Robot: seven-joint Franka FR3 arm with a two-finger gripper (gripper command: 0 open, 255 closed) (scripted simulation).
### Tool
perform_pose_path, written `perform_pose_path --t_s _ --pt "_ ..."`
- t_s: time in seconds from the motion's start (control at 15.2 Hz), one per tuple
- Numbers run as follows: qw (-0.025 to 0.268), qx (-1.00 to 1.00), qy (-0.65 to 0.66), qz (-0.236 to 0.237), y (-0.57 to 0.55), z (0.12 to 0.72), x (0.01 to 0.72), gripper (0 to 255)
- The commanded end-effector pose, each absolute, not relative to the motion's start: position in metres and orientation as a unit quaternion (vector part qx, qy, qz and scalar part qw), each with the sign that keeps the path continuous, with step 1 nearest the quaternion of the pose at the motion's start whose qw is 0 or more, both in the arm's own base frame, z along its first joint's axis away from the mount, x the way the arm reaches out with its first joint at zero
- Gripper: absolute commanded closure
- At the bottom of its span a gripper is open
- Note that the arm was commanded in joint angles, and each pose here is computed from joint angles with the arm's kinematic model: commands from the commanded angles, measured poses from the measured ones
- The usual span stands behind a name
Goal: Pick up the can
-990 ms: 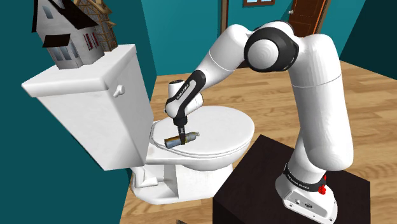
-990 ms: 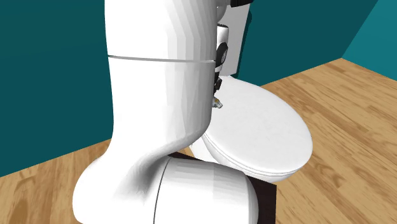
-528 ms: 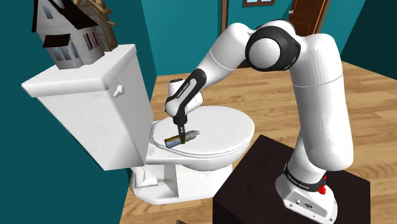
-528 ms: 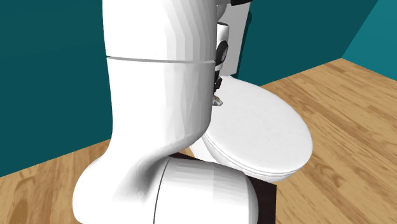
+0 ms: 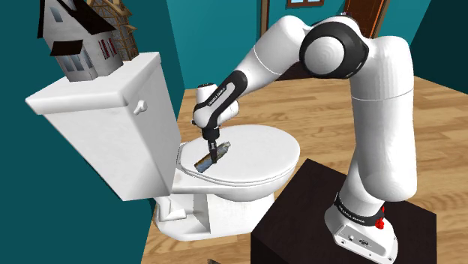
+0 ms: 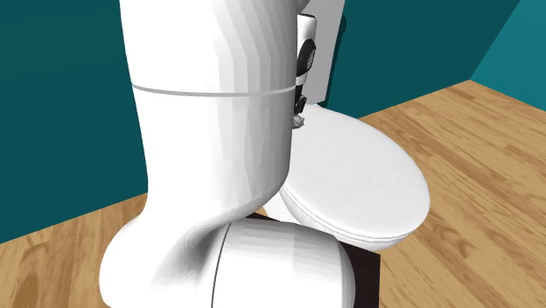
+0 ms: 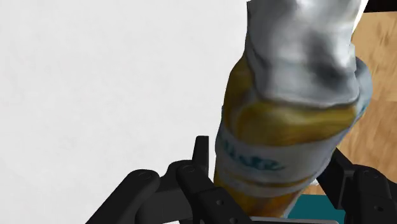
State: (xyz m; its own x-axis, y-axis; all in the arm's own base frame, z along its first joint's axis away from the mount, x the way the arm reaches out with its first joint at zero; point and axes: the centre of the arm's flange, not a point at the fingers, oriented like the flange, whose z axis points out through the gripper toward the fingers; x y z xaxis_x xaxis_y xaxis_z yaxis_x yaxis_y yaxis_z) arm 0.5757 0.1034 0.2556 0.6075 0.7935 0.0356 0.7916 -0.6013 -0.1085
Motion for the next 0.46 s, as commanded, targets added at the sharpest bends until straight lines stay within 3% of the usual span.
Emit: perform_pose_path --t_s 0.0,0.4 --pt "0.057 -0.895 -0.443 0.008 0.102 0.267 0.575 255" --pt "0.057 -0.895 -0.443 0.008 0.102 0.289 0.575 255"
